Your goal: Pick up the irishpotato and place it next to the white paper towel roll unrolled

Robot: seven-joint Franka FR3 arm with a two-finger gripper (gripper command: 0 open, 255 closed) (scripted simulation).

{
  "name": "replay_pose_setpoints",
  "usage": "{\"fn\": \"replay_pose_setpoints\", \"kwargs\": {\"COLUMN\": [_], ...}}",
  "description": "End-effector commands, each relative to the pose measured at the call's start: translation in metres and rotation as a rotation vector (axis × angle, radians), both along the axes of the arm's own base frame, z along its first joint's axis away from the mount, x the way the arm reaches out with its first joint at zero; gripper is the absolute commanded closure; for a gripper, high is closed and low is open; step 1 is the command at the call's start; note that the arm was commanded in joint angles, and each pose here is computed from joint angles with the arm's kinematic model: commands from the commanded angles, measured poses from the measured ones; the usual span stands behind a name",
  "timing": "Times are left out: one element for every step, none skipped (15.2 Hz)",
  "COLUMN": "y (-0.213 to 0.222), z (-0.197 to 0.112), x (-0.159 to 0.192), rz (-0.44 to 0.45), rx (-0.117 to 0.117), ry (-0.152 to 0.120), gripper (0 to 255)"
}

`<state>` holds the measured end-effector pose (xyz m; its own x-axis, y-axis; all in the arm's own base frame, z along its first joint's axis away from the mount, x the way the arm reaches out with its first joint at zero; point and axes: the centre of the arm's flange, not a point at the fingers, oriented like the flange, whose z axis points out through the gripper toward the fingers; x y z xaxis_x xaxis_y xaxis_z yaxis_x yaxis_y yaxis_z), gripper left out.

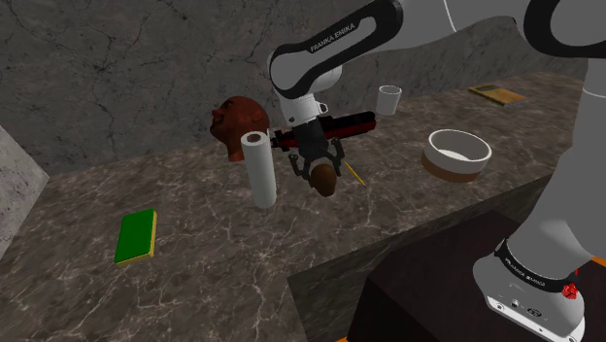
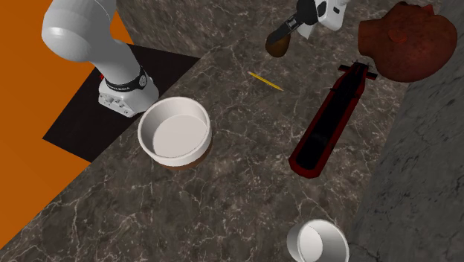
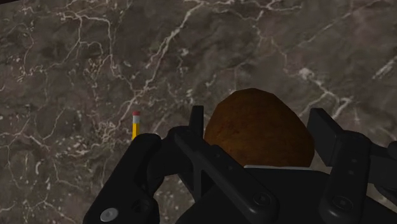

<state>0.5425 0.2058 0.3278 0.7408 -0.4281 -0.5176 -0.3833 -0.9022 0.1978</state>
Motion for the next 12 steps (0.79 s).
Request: {"fn": "replay_pose_setpoints", "kwargs": {"y": [0.0, 0.0, 0.0, 0.001, 0.001, 0.001, 0.0, -0.001, -0.002, -0.002, -0.003, -0.003], "z": [-0.005, -0.005, -0.005, -0.005, -0.005, -0.005, -0.005, 0.006, 0.017, 0.028, 0.036, 0.036], "x": [-0.001, -0.001, -0.001, -0.001, -0.001, -0.001, -0.001, 0.007, 0.014, 0.021, 0.027, 0.027], "rz": [0.0, 0.0, 0.0, 0.0, 0.0, 0.0, 0.0, 0.0, 0.0, 0.0, 0.0, 0.0], "rx": [-0.003, -0.003, -0.003, -0.003, -0.003, -0.003, -0.003, -0.003, -0.003, -0.003, -0.003, -0.003], "ry": [0.006, 0.006, 0.006, 0.007, 0.006, 0.007, 0.006, 0.006, 0.006, 0.006, 0.006, 0.006], "gripper": [255, 0, 0, 0, 0, 0, 0, 0, 0, 0, 0, 0]}}
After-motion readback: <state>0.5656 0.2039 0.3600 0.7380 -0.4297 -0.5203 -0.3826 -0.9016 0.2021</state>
